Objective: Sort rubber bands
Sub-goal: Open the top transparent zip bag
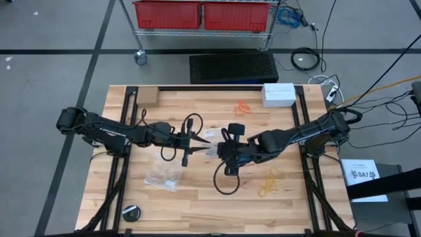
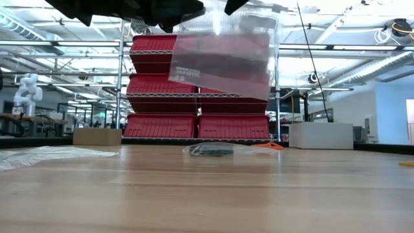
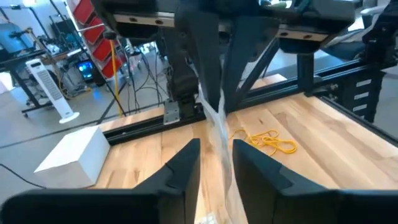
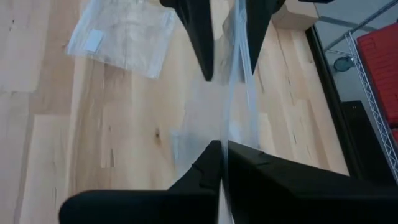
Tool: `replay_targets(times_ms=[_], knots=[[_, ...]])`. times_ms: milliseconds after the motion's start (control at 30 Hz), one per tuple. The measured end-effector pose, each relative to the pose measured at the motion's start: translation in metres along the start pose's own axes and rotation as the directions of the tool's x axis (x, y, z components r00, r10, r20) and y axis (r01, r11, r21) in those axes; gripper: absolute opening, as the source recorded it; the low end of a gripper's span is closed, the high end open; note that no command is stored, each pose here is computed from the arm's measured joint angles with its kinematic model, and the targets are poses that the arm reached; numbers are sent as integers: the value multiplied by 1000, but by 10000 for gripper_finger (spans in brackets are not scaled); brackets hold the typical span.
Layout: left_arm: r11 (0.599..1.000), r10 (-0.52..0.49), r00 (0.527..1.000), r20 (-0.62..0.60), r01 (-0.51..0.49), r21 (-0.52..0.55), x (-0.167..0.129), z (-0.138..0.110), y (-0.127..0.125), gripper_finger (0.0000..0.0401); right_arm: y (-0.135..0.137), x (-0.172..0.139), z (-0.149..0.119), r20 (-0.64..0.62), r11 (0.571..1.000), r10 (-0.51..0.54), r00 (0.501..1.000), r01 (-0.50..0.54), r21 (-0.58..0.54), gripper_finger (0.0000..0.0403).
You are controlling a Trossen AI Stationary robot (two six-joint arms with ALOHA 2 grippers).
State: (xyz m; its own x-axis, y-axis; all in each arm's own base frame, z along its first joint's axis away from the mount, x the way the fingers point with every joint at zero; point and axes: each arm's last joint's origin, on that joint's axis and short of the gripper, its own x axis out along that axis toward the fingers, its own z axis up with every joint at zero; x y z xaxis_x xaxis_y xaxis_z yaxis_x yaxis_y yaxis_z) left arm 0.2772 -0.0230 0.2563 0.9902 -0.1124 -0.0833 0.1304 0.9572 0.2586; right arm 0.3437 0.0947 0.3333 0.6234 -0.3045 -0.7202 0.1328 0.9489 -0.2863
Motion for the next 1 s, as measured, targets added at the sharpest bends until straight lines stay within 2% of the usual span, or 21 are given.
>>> replay_targets(times_ms=[200,700,900,1000], knots=[[1000,3,1000,16,-3,-24,0,1,0,103,0,0,-2,-18,1000,-3,1000,3,-12,0],[999,-26,999,32,27,-24,0,2,0,11,-1,0,-6,-57,1000,-11,998,11,-15,0],[1000,-21,999,38,22,-22,0,3,0,4,-1,0,-6,-60,1000,-9,998,8,-10,0],[1000,-3,999,35,4,-23,0,3,1,3,0,0,-6,-64,999,20,998,-19,29,3]])
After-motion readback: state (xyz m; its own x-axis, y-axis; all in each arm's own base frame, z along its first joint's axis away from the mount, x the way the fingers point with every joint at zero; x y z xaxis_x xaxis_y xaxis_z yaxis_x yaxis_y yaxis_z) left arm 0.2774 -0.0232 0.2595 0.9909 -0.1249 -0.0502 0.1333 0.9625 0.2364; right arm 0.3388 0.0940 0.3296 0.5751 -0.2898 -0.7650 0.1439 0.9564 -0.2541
